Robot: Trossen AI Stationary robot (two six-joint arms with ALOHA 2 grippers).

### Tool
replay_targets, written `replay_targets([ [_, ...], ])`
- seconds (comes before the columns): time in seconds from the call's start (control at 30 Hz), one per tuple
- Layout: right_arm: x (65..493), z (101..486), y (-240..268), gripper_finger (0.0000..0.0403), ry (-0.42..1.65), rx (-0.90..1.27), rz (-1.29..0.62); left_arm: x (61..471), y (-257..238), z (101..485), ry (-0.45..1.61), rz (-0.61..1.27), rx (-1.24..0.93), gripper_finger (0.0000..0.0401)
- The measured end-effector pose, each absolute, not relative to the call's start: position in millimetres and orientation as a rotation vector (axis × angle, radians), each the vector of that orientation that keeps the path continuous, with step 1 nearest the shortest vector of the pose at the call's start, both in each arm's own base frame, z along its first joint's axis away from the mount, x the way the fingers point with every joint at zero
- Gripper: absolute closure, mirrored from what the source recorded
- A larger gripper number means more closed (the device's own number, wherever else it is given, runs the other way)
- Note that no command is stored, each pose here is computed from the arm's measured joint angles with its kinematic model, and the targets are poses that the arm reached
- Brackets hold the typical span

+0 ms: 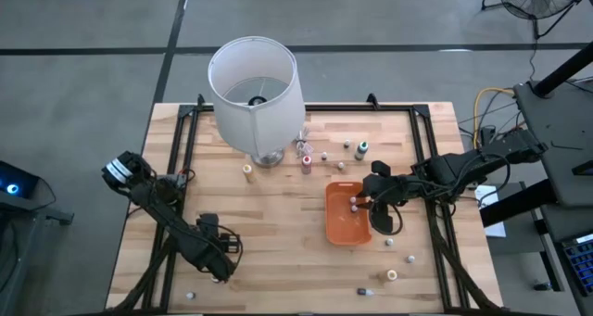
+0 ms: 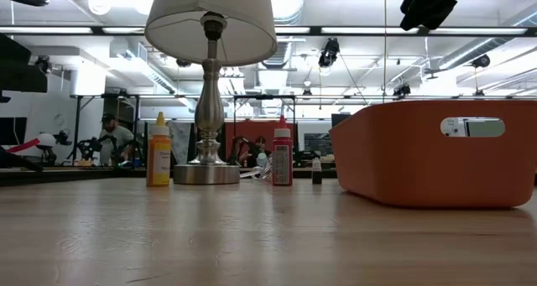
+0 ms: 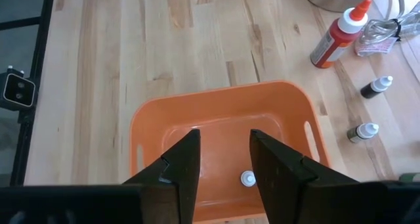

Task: Pick & Place food coloring
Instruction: Move the small food coloring bottle from the left to the center of the table

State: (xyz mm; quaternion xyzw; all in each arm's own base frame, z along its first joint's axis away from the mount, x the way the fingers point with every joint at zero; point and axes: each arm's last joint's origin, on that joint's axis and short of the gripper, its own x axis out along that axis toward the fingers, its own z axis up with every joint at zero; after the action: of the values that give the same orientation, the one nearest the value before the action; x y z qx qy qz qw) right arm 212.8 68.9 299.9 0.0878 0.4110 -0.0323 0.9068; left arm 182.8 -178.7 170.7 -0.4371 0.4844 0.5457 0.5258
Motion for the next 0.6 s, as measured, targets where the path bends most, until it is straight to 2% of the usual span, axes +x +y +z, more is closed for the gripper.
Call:
replay_targets([
  [0.6, 213, 300, 69, 0.029, 0.848, 0.18, -0.067, 177, -175, 158, 1.175, 1.286, -1.01, 0.0203],
])
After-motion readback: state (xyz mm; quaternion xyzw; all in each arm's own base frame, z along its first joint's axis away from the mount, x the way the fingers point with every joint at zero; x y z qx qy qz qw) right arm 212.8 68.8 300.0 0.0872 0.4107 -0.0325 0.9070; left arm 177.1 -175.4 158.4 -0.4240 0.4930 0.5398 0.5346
